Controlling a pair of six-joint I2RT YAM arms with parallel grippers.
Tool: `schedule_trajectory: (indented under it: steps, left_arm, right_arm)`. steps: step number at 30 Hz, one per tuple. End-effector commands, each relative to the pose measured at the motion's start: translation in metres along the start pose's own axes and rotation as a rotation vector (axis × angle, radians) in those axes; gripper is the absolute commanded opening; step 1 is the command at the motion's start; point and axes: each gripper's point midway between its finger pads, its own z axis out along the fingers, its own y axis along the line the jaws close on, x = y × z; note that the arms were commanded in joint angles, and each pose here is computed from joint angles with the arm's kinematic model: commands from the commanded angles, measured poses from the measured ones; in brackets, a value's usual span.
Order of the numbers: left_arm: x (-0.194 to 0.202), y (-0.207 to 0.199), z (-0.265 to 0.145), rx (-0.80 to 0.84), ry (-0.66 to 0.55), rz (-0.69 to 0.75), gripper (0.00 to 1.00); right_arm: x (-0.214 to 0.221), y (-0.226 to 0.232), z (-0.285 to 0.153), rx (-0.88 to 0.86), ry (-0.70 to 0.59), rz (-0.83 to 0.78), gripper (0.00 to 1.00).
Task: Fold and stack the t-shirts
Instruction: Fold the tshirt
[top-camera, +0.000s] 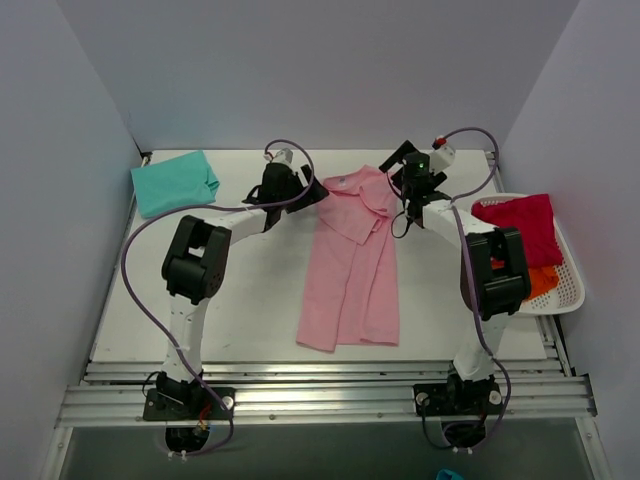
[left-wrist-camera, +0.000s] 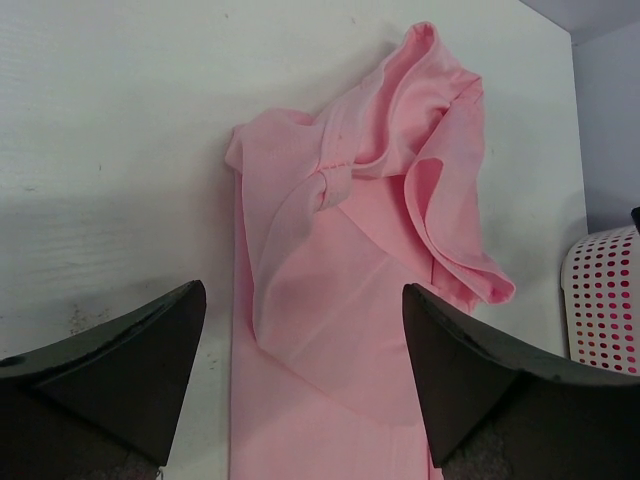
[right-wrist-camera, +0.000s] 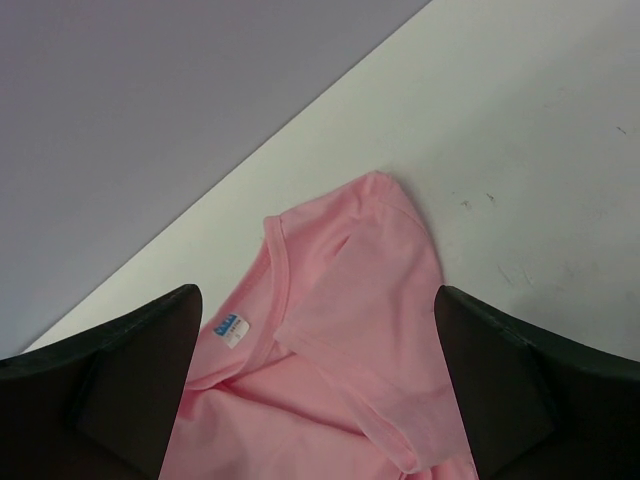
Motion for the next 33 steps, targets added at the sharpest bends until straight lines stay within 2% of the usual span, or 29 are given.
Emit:
schedule_trajectory:
  steps: [1,3,5,6,7,11,13,21,23,24,25,28,29,30,31,32,33]
  left_arm:
    - [-0.029,-0.033,0.003,0.076,-0.081,0.014,0.88]
    - [-0.028,-0.035,0.008,0.083,-0.080,0.014,0.86]
    - [-0.030,-0.038,0.016,0.091,-0.081,0.013,0.80]
    - [-0.030,-0.038,0.019,0.092,-0.078,0.012,0.75]
    - [-0.027,-0.035,0.024,0.092,-0.068,0.007,0.64]
    - [-0.032,-0.048,0.035,0.115,-0.070,0.015,0.40]
    - [-0.026,-0.047,0.041,0.112,-0.058,0.019,0.36]
    - [-0.021,-0.062,0.054,0.122,-0.050,0.032,0.05]
    - [-0.030,-0.079,0.055,0.149,-0.066,0.041,0.05]
    - [-0.023,-0.075,0.061,0.130,-0.050,0.041,0.05]
    - [-0.038,-0.092,0.059,0.159,-0.080,0.047,0.05]
    - [-0.031,-0.101,0.072,0.158,-0.066,0.045,0.05]
    - [-0.046,-0.123,0.068,0.186,-0.089,0.050,0.05]
    - [-0.030,-0.117,0.082,0.179,-0.069,0.048,0.05]
    - [-0.031,-0.122,0.086,0.190,-0.076,0.050,0.07]
    - [-0.054,-0.152,0.077,0.251,-0.132,0.051,0.09]
    - [-0.040,-0.142,0.092,0.248,-0.120,0.030,0.12]
  right_arm:
    - [-0.027,0.015,-0.019,-0.045,-0.064,0.033,0.96]
    - [-0.025,0.010,-0.020,-0.038,-0.064,0.030,0.96]
    - [-0.027,0.010,-0.024,-0.043,-0.069,0.030,0.96]
    - [-0.028,0.009,-0.025,-0.039,-0.071,0.029,0.96]
    - [-0.030,0.007,-0.026,-0.035,-0.076,0.030,0.96]
    - [-0.037,-0.002,-0.031,-0.021,-0.093,0.033,0.96]
    - [-0.041,-0.011,-0.032,-0.007,-0.098,0.038,0.96]
    - [-0.045,-0.032,-0.031,0.001,-0.100,0.073,0.96]
    - [-0.044,-0.033,-0.031,-0.005,-0.099,0.078,0.96]
    - [-0.042,-0.038,-0.030,0.000,-0.095,0.082,0.96]
    - [-0.042,-0.040,-0.029,0.001,-0.094,0.085,0.96]
    - [-0.039,-0.046,-0.027,-0.001,-0.086,0.091,0.96]
    - [-0.039,-0.047,-0.026,-0.004,-0.085,0.094,0.96]
    - [-0.037,-0.050,-0.026,-0.001,-0.081,0.097,0.96]
    - [-0.037,-0.051,-0.026,-0.002,-0.082,0.102,0.96]
    - [-0.037,-0.052,-0.026,-0.004,-0.082,0.103,0.96]
    - [-0.036,-0.055,-0.026,-0.002,-0.077,0.106,0.96]
